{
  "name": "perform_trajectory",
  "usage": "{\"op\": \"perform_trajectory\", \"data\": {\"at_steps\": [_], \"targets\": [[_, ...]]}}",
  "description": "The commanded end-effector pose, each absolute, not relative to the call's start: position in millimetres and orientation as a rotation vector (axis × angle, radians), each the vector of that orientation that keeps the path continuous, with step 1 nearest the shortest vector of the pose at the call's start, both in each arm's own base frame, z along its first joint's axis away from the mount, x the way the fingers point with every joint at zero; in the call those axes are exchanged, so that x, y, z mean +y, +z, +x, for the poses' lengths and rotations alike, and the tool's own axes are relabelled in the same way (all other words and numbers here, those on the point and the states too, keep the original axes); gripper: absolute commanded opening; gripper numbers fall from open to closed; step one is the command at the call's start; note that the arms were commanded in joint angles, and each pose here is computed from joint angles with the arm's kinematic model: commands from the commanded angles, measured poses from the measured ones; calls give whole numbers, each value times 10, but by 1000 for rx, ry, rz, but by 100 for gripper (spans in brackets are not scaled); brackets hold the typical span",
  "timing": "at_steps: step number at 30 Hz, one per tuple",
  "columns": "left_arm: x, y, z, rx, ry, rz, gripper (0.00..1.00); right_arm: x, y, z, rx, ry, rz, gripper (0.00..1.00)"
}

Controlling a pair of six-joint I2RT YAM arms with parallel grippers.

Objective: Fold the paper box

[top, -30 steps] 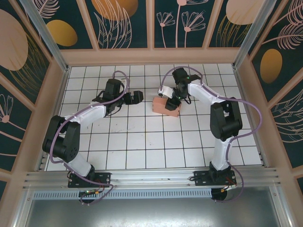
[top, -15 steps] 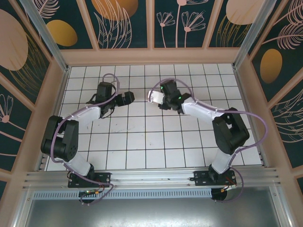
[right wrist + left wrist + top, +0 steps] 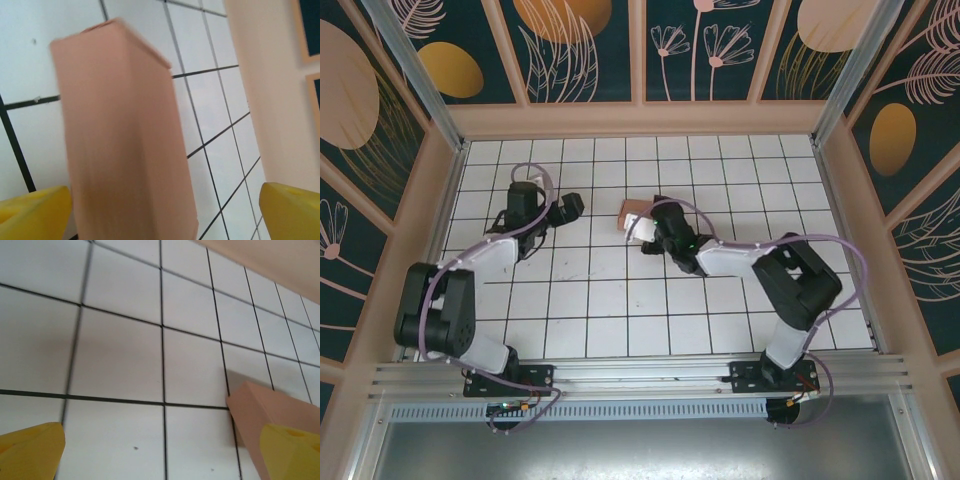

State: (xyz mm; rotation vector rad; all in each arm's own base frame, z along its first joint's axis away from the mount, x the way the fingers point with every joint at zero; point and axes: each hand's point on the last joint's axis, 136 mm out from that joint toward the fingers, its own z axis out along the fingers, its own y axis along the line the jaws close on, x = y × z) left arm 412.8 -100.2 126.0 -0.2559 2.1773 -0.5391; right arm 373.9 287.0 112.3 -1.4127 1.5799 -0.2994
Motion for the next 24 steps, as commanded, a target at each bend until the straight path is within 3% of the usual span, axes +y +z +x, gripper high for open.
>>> {"op": "perform_trajectory", "data": {"at_steps": [1, 4, 10, 16, 24], "targets": [[-598, 1650, 4130, 1971, -310, -265, 99, 2712, 1724, 3718, 1613, 11, -1099, 99], [-274, 1820, 3982, 1846, -107, -273, 99, 2369, 1936, 3628, 1610, 160, -890, 99], [132, 1878, 3594, 1661, 220, -187, 99, 1354, 2089, 3543, 1623, 201, -478, 99], [198, 1695, 3657, 1650, 181, -171, 99, 344, 1943, 3495, 1610, 164, -95, 99], [256, 1397, 3717, 1631, 116, -216, 99, 46, 1569, 3585, 1642, 188, -1, 99]]}}
